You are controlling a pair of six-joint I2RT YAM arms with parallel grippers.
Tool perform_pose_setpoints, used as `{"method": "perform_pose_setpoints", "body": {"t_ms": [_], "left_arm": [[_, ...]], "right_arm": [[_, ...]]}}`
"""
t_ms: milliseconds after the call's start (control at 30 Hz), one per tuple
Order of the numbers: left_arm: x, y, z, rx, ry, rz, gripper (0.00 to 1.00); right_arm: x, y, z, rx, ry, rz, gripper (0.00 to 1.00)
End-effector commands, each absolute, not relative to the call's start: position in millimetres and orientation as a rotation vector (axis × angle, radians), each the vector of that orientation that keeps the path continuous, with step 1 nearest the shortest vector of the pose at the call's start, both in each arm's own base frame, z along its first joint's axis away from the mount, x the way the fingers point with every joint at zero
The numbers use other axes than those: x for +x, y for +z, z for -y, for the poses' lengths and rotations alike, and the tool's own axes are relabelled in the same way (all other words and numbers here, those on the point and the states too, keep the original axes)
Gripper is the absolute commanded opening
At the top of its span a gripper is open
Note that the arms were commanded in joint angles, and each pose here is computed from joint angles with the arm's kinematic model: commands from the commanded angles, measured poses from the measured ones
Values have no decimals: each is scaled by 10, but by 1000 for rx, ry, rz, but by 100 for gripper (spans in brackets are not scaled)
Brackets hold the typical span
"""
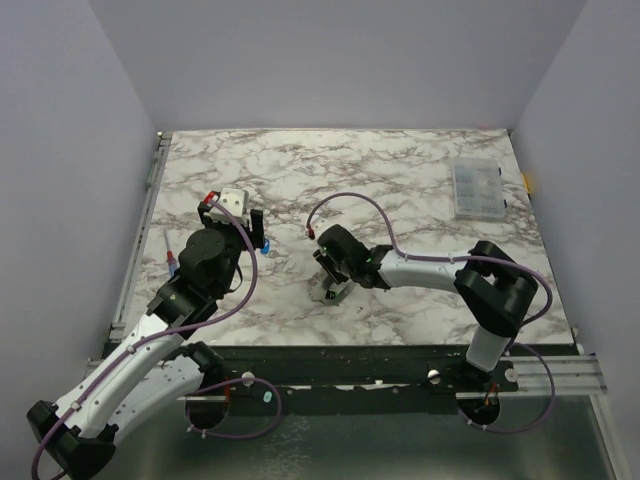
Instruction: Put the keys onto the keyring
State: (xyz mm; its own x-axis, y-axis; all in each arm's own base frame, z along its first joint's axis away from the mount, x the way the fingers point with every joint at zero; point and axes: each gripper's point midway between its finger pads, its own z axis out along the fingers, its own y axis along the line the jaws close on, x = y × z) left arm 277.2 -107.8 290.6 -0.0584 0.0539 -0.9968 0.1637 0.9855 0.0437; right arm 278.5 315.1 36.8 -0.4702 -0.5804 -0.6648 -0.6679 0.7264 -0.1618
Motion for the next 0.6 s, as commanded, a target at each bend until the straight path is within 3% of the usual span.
{"method": "perform_pose_setpoints", "body": {"t_ms": [0, 567], "left_arm": [[2784, 2831, 1029, 154, -62, -1647, 68], [2789, 2819, 1029, 156, -56, -1651, 68]], "right_arm": [[2836, 382, -3247, -963, 180, -2182, 36], [2926, 363, -3316, -1019, 153, -2137, 38]]}}
